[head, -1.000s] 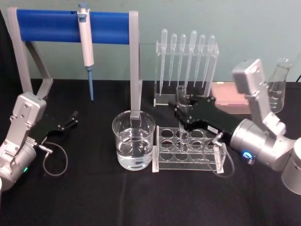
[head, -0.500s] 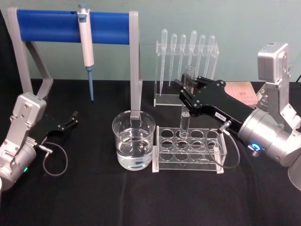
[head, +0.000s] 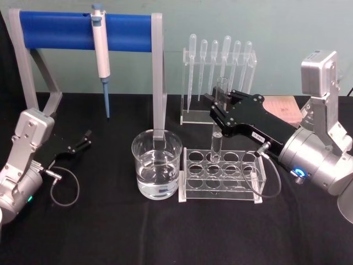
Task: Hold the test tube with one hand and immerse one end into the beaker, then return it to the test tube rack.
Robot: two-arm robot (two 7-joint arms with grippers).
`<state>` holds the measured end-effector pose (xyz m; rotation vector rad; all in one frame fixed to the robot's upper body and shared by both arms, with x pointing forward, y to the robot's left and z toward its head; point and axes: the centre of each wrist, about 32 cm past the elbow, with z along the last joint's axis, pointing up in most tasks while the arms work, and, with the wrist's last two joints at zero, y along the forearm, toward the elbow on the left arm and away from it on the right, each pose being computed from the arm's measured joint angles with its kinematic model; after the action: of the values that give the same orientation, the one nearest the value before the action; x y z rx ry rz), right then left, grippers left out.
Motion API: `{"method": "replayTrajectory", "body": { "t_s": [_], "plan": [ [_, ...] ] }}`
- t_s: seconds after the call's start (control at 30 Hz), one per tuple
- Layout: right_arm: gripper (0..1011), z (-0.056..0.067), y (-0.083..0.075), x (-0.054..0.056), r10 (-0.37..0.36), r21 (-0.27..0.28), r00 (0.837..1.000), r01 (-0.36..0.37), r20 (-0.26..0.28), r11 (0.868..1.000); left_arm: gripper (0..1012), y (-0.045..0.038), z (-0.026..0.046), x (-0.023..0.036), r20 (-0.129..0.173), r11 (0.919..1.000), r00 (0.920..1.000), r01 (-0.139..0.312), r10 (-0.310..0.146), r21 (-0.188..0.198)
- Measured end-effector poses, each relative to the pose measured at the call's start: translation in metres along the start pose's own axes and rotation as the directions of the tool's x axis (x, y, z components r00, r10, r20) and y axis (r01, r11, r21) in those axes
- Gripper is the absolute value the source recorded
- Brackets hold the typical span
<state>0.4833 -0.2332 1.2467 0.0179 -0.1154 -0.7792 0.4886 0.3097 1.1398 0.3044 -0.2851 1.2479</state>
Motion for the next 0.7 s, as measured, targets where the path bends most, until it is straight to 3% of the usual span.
{"method": "replayTrajectory", "body": {
  "t_s": [0.7],
  "plan": [
    [225, -0.0002, 0.0001, 0.0001, 0.002, -0.001, 1.0, -0.002, 0.001, 1.0, 1000, 0.0, 0.0, 0.0, 0.0, 1.0, 1.0, 0.0, 0.0, 0.0]
  ]
}}
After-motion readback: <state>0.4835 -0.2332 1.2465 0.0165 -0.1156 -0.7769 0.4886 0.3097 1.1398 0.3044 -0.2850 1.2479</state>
